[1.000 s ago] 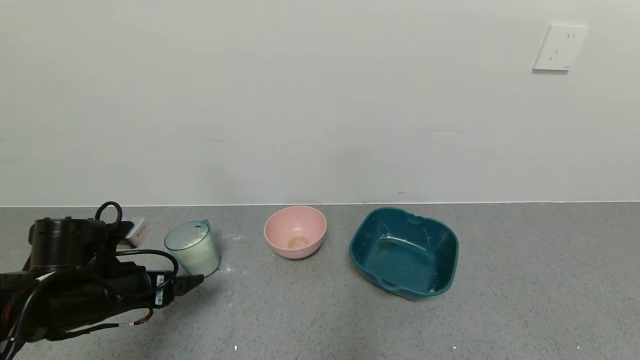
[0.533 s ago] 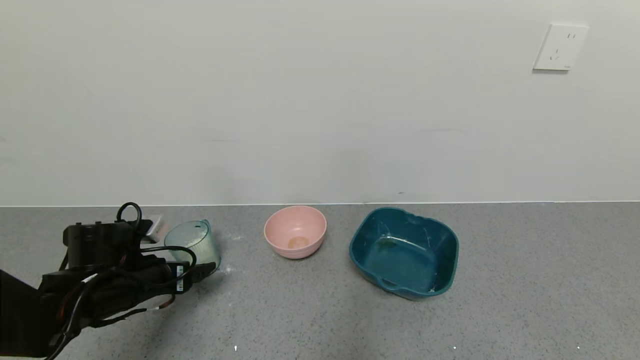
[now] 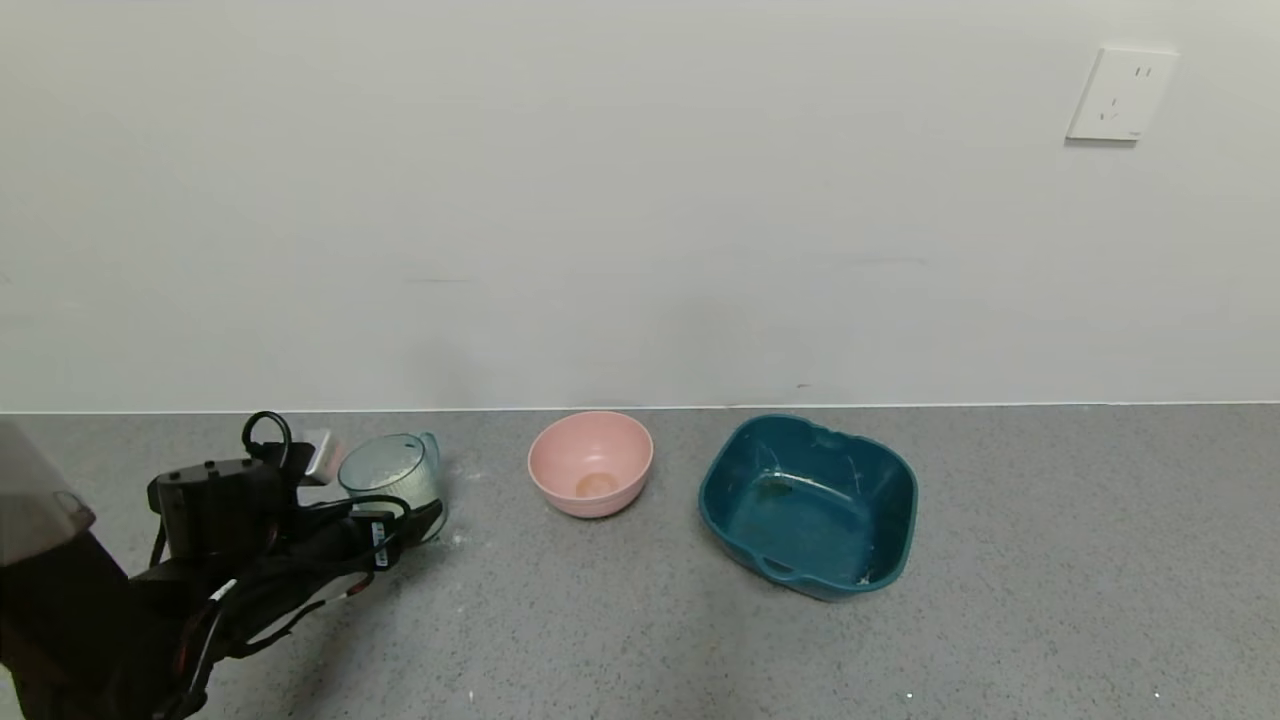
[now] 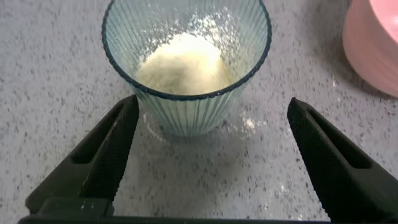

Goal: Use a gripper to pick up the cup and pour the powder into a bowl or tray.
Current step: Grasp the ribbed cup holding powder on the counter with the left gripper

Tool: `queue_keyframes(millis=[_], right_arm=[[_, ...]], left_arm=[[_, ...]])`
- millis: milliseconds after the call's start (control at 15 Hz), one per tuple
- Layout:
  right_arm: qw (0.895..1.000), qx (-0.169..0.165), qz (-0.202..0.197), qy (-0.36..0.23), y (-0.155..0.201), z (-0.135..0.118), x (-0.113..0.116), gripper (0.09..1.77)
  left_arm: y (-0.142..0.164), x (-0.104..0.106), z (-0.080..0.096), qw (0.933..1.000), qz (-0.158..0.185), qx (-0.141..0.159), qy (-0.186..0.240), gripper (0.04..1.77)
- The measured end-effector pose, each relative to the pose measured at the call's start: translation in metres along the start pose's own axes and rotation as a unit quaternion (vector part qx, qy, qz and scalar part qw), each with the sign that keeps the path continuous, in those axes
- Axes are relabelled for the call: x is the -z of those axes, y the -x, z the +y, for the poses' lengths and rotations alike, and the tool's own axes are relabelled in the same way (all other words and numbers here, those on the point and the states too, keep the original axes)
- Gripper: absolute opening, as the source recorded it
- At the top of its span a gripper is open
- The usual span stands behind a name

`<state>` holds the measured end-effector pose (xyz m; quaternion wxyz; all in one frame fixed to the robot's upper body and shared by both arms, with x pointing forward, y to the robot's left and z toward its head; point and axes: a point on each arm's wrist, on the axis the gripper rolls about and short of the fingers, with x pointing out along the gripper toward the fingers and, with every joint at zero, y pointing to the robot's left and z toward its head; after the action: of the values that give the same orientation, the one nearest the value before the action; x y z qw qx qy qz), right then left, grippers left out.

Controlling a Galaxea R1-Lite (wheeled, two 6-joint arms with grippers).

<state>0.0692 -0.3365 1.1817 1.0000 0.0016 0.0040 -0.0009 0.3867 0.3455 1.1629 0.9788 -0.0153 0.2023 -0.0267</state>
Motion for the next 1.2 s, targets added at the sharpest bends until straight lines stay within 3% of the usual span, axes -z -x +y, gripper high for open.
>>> queue_keyframes(millis=[533, 733, 1200], right_arm=[[1.000, 0.000, 0.000, 0.000, 0.000, 0.000, 0.000, 1.71], [1.000, 0.000, 0.000, 0.000, 0.000, 0.000, 0.000, 1.71], [1.000, 0.000, 0.001, 0.000, 0.000, 0.000, 0.000, 1.71]], left_arm=[[-0.021, 0.026, 0.003, 0.9981, -0.059, -0.019, 0.004, 1.72], [-0.027, 0.035, 0.003, 0.9982, -0.049, -0.017, 0.031, 1.72], [-0.037, 0.040, 0.004, 0.9983, -0.046, -0.018, 0.030, 1.72]])
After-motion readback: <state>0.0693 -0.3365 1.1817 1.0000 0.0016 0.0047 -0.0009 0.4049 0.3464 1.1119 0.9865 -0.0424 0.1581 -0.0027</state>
